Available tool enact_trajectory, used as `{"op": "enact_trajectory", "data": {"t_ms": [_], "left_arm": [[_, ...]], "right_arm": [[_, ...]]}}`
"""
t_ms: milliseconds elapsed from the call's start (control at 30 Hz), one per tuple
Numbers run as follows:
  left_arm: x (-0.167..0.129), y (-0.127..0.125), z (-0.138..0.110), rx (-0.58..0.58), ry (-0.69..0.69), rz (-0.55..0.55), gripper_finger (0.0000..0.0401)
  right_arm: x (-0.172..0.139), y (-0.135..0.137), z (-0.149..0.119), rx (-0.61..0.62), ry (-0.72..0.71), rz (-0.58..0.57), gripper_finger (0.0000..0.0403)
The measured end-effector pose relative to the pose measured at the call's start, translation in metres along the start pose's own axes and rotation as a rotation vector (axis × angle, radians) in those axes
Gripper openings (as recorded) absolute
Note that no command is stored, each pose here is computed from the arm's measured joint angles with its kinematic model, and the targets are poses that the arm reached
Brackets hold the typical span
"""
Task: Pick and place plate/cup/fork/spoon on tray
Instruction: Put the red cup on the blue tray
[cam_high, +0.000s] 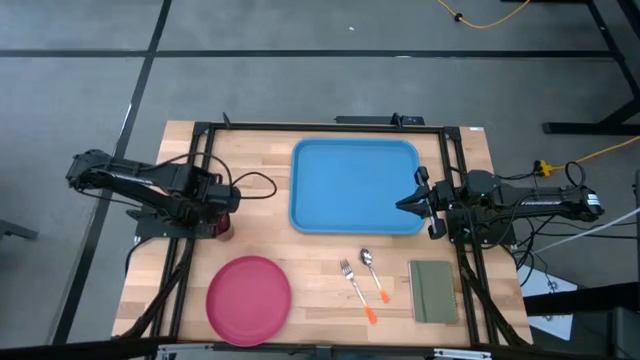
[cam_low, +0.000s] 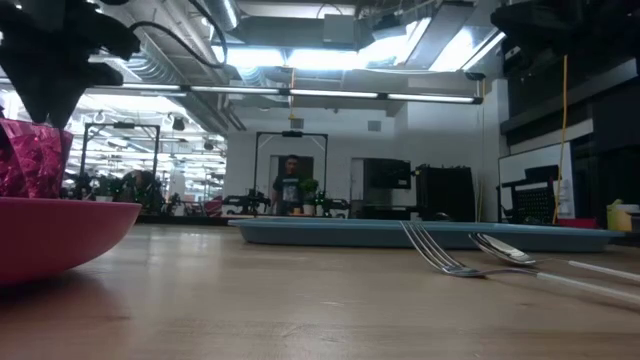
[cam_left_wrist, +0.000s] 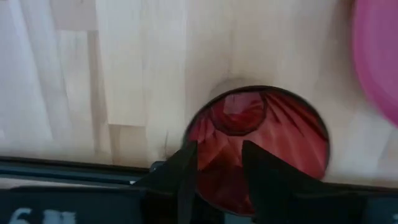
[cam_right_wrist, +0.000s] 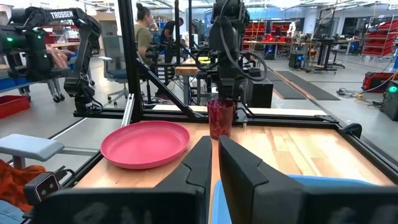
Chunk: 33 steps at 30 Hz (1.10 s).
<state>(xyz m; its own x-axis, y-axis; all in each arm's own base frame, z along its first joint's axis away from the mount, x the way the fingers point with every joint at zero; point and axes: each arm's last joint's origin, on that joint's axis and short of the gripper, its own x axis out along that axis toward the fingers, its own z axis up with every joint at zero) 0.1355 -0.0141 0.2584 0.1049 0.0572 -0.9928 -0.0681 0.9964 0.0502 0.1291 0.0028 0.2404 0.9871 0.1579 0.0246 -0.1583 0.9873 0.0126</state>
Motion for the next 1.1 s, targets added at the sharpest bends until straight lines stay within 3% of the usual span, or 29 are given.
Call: {"op": "enact_trajectory", "data": {"t_ms": [167, 567, 1100], "left_arm": [[0.000, 0.001, 0.001, 0.002, -0.024, 0.067, 0.0118], [0.001, 0.000, 0.002, 0.008, -0.029, 0.039, 0.0118], [0.035, -0.001, -0.002, 0.001, -0.012, 0.043, 0.0118]], "right_arm": [[0.000, 0.000, 0.000, 0.001, 0.000, 0.000, 0.0036], [0.000, 0.000, 0.000, 0.004, 0.000, 0.000, 0.0036], [0.000, 0.000, 0.000, 0.001, 0.000, 0.000, 0.0036]]}}
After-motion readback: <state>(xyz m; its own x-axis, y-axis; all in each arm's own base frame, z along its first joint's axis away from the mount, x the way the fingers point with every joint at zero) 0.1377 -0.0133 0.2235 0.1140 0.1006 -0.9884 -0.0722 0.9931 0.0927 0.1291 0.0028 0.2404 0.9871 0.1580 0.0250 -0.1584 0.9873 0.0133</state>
